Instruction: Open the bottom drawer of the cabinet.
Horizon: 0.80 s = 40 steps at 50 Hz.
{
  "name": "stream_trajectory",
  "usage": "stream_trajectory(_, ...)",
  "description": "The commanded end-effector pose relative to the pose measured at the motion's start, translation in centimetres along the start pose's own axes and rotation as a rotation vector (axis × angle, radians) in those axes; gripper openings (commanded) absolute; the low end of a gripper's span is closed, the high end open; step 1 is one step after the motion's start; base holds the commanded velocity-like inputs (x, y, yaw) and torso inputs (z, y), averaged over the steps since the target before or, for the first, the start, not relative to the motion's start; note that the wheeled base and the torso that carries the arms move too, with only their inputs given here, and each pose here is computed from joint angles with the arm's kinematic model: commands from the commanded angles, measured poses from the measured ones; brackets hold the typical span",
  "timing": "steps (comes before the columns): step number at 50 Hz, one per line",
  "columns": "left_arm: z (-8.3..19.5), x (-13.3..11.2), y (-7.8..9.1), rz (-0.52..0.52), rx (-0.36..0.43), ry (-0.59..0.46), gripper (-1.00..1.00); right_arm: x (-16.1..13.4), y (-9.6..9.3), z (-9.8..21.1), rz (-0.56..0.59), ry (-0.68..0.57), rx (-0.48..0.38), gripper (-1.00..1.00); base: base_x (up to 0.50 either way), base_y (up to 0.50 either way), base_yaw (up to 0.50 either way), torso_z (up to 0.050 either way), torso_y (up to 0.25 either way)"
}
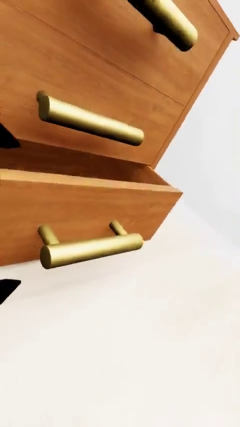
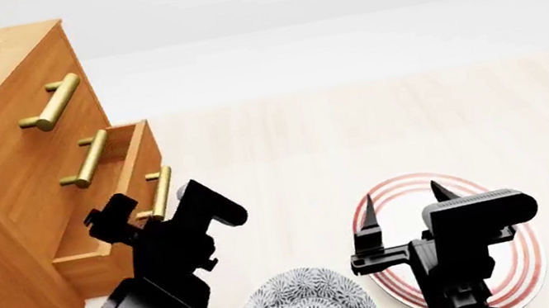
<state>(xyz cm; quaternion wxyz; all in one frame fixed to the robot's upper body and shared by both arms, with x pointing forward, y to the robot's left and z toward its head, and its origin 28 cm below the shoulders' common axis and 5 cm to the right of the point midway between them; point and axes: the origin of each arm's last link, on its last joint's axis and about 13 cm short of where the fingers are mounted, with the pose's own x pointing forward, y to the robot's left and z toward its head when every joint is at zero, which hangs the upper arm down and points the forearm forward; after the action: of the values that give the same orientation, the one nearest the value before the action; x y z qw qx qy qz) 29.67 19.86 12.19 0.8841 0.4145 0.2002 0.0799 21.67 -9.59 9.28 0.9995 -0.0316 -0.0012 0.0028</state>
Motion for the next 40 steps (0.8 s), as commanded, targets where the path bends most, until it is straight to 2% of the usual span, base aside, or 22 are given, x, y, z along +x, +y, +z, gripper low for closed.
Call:
stream_trajectory(1, 0.9, -4.0, 4.6, -0.021, -0.186, -0.113, 1.00, 0.1, 0.0, 0.0, -0.003, 0.003, 0.003, 1.00, 0.00, 0.00, 0.00, 0.000, 0.000)
stream_trajectory(6, 1.4, -3.3, 6.2, 0.029, -0.321, -0.095, 1.00, 0.1, -0.1, 0.0, -0.003, 0.001, 0.005, 1.00, 0.00, 0.00, 0.00, 0.000, 0.000)
stream_trajectory(7, 1.5, -2.5, 6.6, 0.045, -0.362, -0.074, 1.00, 0.1, -0.1, 0.0, -0.003, 0.001, 0.004, 1.00, 0.00, 0.00, 0.00, 0.000, 0.000)
stream_trajectory(11, 1.4, -0.5, 7.0, 0.078, -0.427, -0.020, 1.00, 0.1, 0.0, 0.0, -0.004, 0.003, 0.004, 1.00, 0.00, 0.00, 0.00, 0.000, 0.000)
stream_trajectory(15, 1.3, 0.7, 7.1, 0.061, -0.465, 0.021, 1.00, 0.1, -0.1, 0.1, -0.005, 0.002, 0.005, 1.00, 0.00, 0.00, 0.00, 0.000, 0.000)
stream_trajectory(17, 1.3, 1.2, 7.2, 0.019, -0.505, 0.051, 1.00, 0.1, -0.1, 0.1, -0.005, 0.002, 0.005, 1.00, 0.00, 0.00, 0.00, 0.000, 0.000)
stream_trajectory(26, 0.9, 2.8, 6.9, -0.111, -0.568, 0.139, 1.00, 0.1, -0.1, 0.0, -0.006, 0.004, 0.005, 1.00, 0.00, 0.00, 0.00, 0.000, 0.000)
stream_trajectory(27, 0.7, 3.2, 6.6, -0.154, -0.564, 0.164, 1.00, 0.1, -0.1, 0.0, -0.006, 0.004, 0.004, 1.00, 0.00, 0.00, 0.00, 0.000, 0.000)
stream_trajectory(37, -0.4, 5.0, 5.7, -0.186, -0.584, 0.269, 1.00, 0.2, 0.0, -0.1, -0.008, 0.007, 0.005, 1.00, 0.00, 0.00, 0.00, 0.000, 0.000)
stream_trajectory(40, -0.8, 5.7, 5.3, -0.225, -0.592, 0.295, 1.00, 0.2, 0.0, -0.2, -0.008, 0.007, 0.005, 1.00, 0.00, 0.00, 0.00, 0.000, 0.000)
